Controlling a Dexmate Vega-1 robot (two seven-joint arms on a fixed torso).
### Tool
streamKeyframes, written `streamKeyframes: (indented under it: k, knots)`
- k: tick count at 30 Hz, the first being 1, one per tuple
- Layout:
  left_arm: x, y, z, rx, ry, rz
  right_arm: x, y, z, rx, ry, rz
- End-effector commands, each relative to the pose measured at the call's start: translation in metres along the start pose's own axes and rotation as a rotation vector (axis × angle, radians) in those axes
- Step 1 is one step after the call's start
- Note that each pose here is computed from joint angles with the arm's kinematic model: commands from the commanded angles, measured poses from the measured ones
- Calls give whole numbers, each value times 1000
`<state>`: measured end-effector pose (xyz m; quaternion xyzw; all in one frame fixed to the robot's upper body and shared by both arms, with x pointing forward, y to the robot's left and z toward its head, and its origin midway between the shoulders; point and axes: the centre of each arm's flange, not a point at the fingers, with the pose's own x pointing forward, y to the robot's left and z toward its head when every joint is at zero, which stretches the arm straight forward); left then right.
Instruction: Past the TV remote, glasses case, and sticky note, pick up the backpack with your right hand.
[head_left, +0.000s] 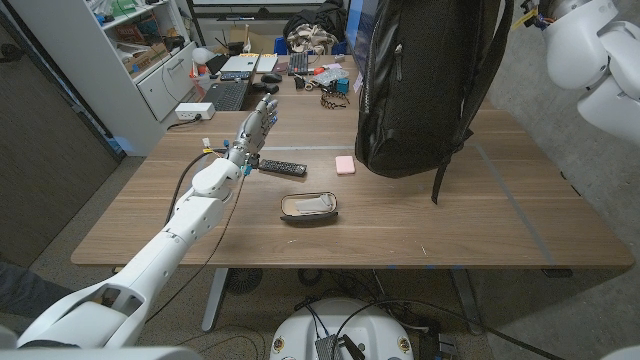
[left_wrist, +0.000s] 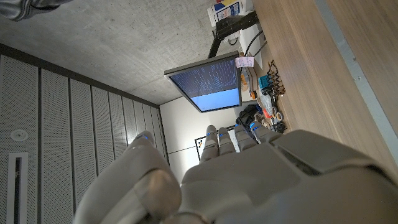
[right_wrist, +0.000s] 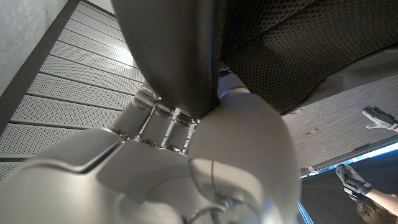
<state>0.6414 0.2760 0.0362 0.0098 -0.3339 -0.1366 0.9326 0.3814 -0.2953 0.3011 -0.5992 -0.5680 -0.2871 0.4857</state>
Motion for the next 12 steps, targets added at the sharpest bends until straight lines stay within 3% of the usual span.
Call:
streamKeyframes:
  k: [1,12]
  knots:
    - [1,-3,-2,-5,-2,-3,5,3,1,3,0,11]
    - [5,-7,-4,-3,6,-9,1,2,2,-11,-2,23]
